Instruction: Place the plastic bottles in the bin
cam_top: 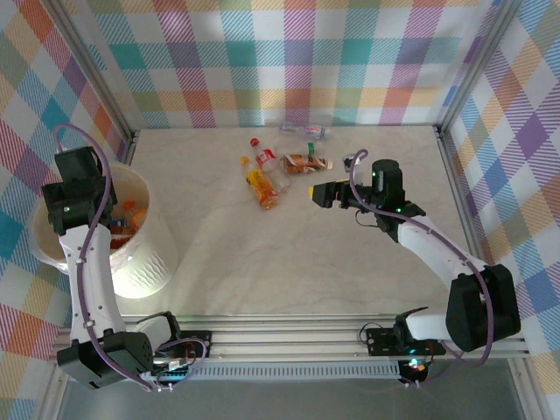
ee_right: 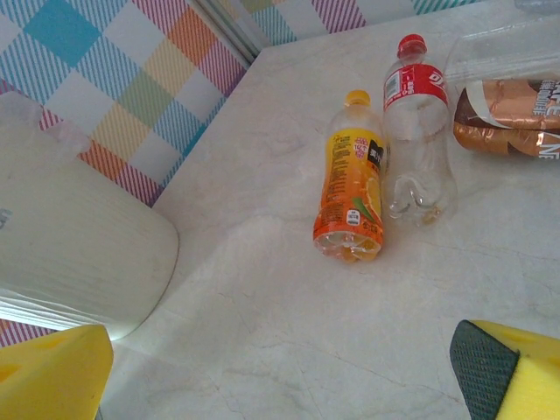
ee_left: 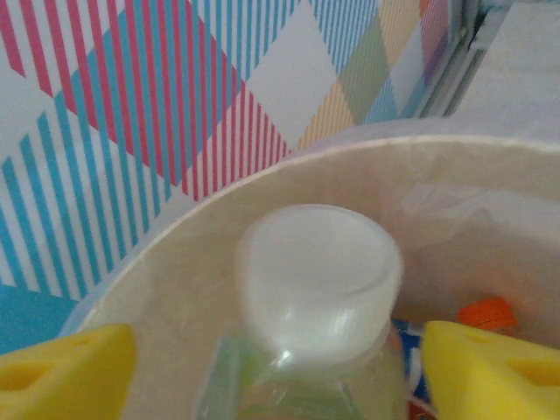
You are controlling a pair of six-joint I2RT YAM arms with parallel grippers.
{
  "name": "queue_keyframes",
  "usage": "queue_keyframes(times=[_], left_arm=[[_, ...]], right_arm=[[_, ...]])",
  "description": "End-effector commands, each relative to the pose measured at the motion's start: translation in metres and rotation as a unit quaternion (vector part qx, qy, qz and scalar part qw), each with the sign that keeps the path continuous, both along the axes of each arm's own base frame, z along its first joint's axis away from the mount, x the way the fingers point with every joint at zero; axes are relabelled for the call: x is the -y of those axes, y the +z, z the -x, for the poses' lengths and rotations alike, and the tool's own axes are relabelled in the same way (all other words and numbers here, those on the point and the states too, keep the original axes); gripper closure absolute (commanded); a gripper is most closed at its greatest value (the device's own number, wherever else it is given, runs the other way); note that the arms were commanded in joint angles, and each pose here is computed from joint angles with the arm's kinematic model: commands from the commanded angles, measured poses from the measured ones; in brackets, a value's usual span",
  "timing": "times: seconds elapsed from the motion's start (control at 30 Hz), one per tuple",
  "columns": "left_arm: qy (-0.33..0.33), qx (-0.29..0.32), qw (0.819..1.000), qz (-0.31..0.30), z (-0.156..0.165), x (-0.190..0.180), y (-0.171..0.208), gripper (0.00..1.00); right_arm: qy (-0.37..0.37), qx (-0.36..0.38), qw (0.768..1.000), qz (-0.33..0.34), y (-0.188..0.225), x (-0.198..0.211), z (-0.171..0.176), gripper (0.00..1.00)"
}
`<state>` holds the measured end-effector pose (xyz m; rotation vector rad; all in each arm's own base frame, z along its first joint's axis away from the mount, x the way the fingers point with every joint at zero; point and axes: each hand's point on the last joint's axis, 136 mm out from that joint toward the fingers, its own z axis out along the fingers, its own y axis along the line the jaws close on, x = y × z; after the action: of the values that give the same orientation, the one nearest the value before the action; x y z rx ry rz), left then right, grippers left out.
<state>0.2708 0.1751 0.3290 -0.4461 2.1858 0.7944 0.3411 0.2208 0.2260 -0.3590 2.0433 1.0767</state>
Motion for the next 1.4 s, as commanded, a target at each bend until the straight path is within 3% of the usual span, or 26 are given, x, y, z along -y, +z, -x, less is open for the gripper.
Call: queue_keyframes(times=[0.0, 0.13, 0.3, 0.53, 0.77, 1.17, 1.23, 1.37], left_arm=[[-0.017, 0.04, 0.999, -0.011, 0.002, 0.004, 0.02, 0.07], [-0.022, 0.067, 0.997, 0.004, 0.005, 0.01, 0.032, 0.01], [-0.037, 0.108, 0.992, 0.054, 0.003, 0.025, 0.046, 0.0], [-0.072, 0.193, 0.966, 0.155, -0.001, 0.058, 0.069, 0.0], [-0.14, 0.266, 0.912, 0.277, -0.012, 0.102, 0.093, 0.0], [-0.292, 0.318, 0.777, 0.458, -0.029, 0.207, 0.128, 0.0], [-0.309, 0.315, 0.767, 0.466, -0.032, 0.228, 0.124, 0.0], [-0.323, 0.297, 0.765, 0.471, -0.042, 0.269, 0.11, 0.0]], right_arm=[[0.007, 0.019, 1.0, 0.004, 0.009, -0.001, 0.002, 0.0], [0.002, 0.023, 1.0, 0.007, 0.008, 0.001, 0.004, 0.0], [-0.028, 0.031, 0.999, 0.01, 0.01, 0.009, 0.002, 0.0], [-0.148, 0.017, 0.989, 0.008, 0.004, 0.041, -0.011, 0.0], [-0.162, 0.013, 0.986, 0.022, 0.004, 0.048, -0.013, 0.0], [-0.156, 0.026, 0.987, 0.032, 0.007, 0.052, 0.0, 0.0], [-0.155, 0.024, 0.987, 0.031, 0.008, 0.052, 0.002, 0.0], [-0.153, 0.021, 0.988, 0.028, 0.009, 0.053, 0.008, 0.0]])
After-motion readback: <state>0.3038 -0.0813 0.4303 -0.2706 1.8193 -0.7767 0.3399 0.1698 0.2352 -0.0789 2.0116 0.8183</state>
